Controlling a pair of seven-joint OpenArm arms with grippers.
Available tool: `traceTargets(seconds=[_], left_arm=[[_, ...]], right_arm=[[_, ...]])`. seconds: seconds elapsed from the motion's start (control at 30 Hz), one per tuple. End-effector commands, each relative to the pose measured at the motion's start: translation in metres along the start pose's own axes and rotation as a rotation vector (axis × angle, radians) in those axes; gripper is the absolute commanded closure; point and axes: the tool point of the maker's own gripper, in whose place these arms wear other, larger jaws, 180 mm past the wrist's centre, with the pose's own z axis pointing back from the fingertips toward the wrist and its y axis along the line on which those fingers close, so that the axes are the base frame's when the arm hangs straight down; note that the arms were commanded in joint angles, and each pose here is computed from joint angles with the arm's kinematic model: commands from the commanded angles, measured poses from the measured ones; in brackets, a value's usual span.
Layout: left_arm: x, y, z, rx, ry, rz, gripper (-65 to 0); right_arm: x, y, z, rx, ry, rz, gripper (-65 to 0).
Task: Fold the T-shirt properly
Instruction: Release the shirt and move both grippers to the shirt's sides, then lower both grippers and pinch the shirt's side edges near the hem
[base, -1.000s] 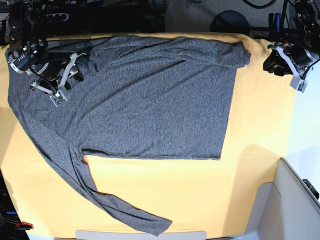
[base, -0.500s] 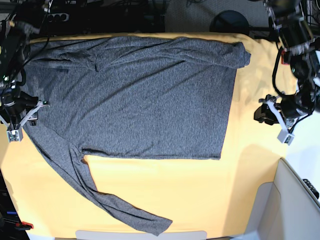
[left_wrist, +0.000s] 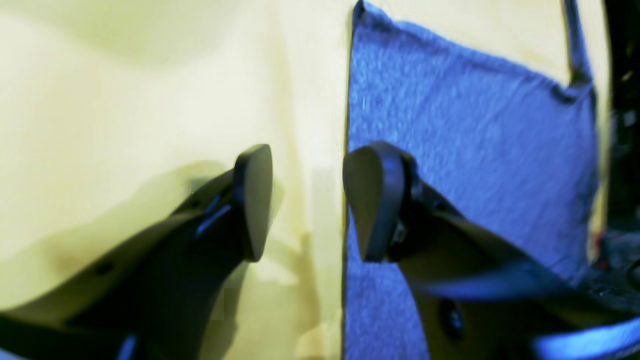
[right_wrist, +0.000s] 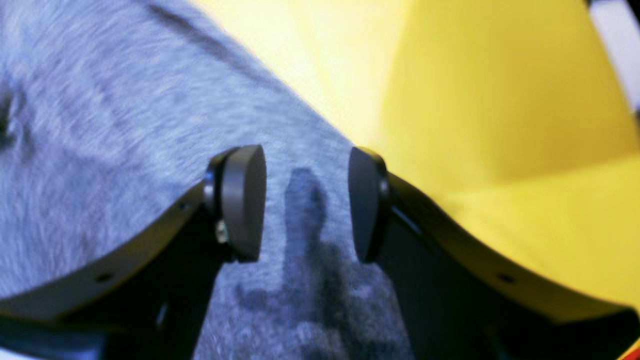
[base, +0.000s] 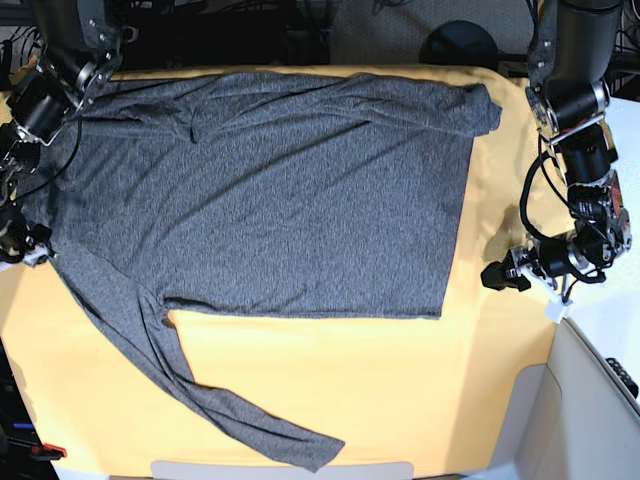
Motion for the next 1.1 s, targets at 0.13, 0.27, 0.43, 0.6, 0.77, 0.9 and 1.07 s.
traceTargets(seconds=[0.13,0.27,0.43,0.6,0.77,0.9,1.07], left_arm=[[0.034,-0.020,-0.009,-0.067,-0.117,0.031,-26.9],[0.035,-0.038,-0.026,-0.113,-0.128,0.052,-26.9],[0.038,-0.048,-0.038,-0.142,-0.152,0.077,-26.9],[0.035,-0.055,-0.049,-0.135,-0.154,0.062,-26.9],[0.030,-0.058,-0.061,-0.109,-0.152,0.032,-26.9],[0.029,-0.057,-0.062,-0.099,-0.148,0.025,-26.9],[0.028,-0.054,-0.062,-0.082,-0.144,0.013,-26.9]], right_arm=[[0.035,-0.019,0.007,0.014,-0.117,-0.134,-26.9],[0.050,-0.032,0.013,-0.002,-0.219,-0.185,-26.9],[0.053,-0.041,0.016,-0.038,-0.244,-0.234,-26.9],[0.050,-0.040,0.015,-0.039,-0.239,-0.242,-26.9],[0.046,-0.041,0.013,-0.042,-0.232,-0.240,-26.9],[0.045,-0.040,0.013,-0.041,-0.229,-0.240,-26.9],[0.044,-0.040,0.013,-0.042,-0.228,-0.240,-26.9]])
